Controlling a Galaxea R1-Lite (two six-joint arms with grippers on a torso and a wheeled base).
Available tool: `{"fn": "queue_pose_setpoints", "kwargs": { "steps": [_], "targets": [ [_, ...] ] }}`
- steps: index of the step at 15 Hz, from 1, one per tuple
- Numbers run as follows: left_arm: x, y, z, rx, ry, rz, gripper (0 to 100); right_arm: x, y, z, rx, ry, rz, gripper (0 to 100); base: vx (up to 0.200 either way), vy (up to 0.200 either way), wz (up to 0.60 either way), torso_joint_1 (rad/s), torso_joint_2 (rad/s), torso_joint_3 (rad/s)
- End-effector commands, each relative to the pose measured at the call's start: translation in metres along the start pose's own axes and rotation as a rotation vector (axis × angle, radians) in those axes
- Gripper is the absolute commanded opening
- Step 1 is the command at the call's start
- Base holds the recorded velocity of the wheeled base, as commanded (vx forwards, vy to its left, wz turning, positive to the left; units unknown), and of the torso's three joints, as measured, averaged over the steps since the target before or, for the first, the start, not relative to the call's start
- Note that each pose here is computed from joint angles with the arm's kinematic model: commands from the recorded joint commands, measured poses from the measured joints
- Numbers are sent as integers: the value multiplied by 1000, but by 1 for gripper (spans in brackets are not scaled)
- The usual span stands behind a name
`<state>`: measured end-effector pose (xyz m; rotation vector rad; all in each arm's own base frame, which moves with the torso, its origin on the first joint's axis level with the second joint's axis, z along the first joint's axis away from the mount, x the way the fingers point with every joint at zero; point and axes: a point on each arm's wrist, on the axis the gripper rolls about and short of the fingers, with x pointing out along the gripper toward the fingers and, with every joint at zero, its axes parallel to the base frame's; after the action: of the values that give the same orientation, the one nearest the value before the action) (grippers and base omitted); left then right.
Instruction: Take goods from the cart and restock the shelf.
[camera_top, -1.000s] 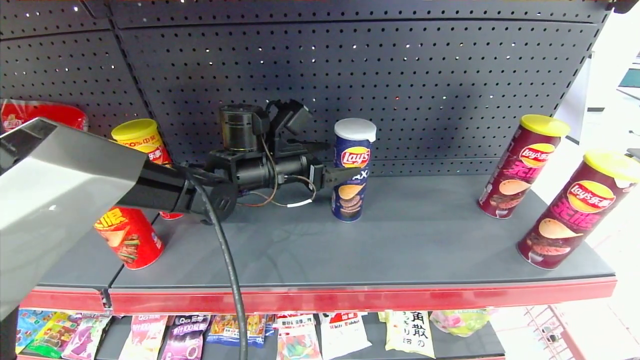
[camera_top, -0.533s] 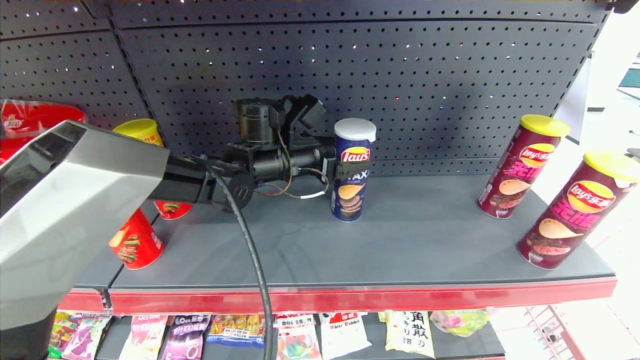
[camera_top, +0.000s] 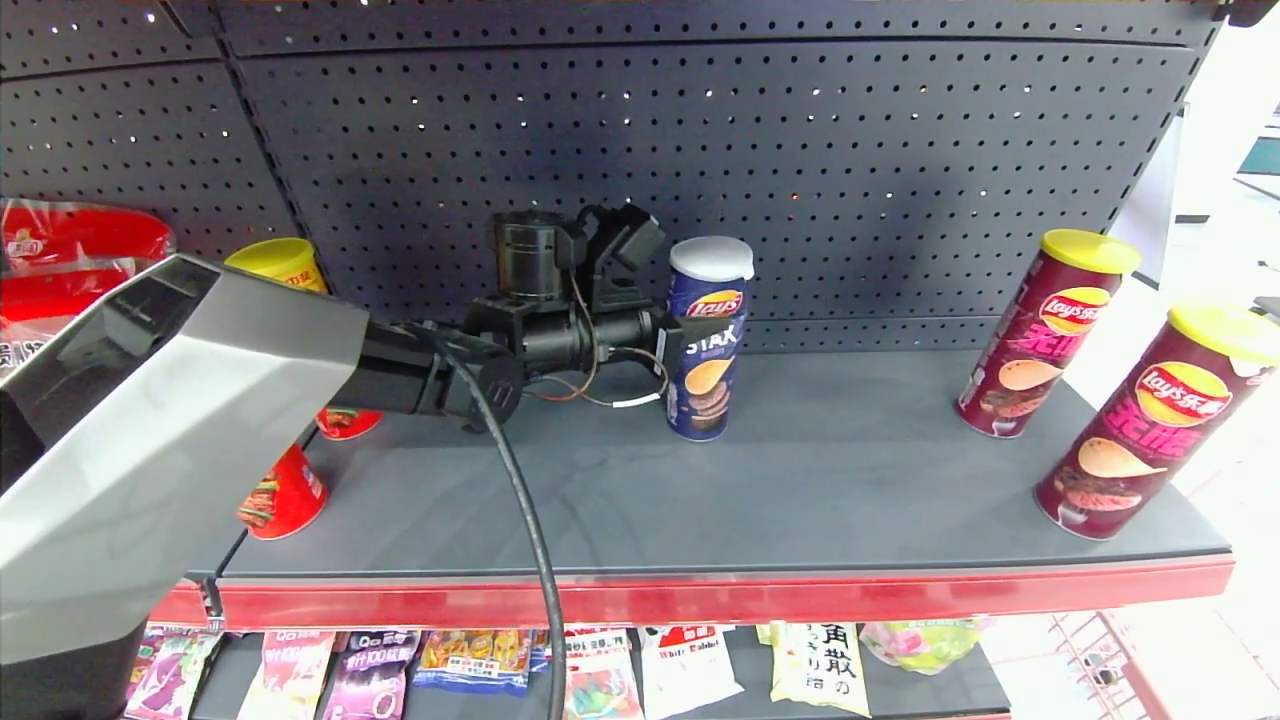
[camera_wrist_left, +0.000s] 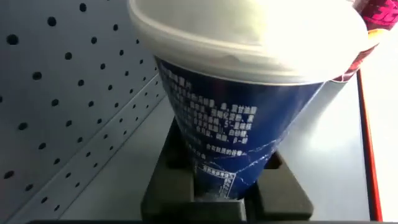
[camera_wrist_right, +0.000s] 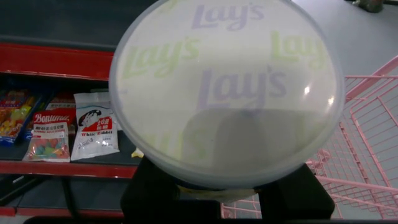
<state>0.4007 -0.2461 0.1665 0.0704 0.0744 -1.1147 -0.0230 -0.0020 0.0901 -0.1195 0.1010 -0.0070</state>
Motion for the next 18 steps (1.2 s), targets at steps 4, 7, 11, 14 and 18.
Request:
{"fn": "queue_pose_setpoints", "kwargs": {
  "steps": [4,7,11,14,18],
  "targets": [
    [-35,-22,18,-13,15,-20,0,0,0,0,0,-1,2,0,0,0,0,0,0,0],
    [-74,-45,27,-21,23,-44,0,0,0,0,2,-1,0,0,0,0,0,0,0,0],
    [-120,-78,16,-39,43,-81,0,0,0,0,1,-2,8,0,0,0,0,0,0,0],
    [-127,-84,1,-23,23,-79,0,0,0,0,1,-5,6,0,0,0,0,0,0,0],
    [-125,-82,-4,-24,29,-88,0,-1,0,2,2,-12,4,0,0,0,0,0,0,0]
  ]
}}
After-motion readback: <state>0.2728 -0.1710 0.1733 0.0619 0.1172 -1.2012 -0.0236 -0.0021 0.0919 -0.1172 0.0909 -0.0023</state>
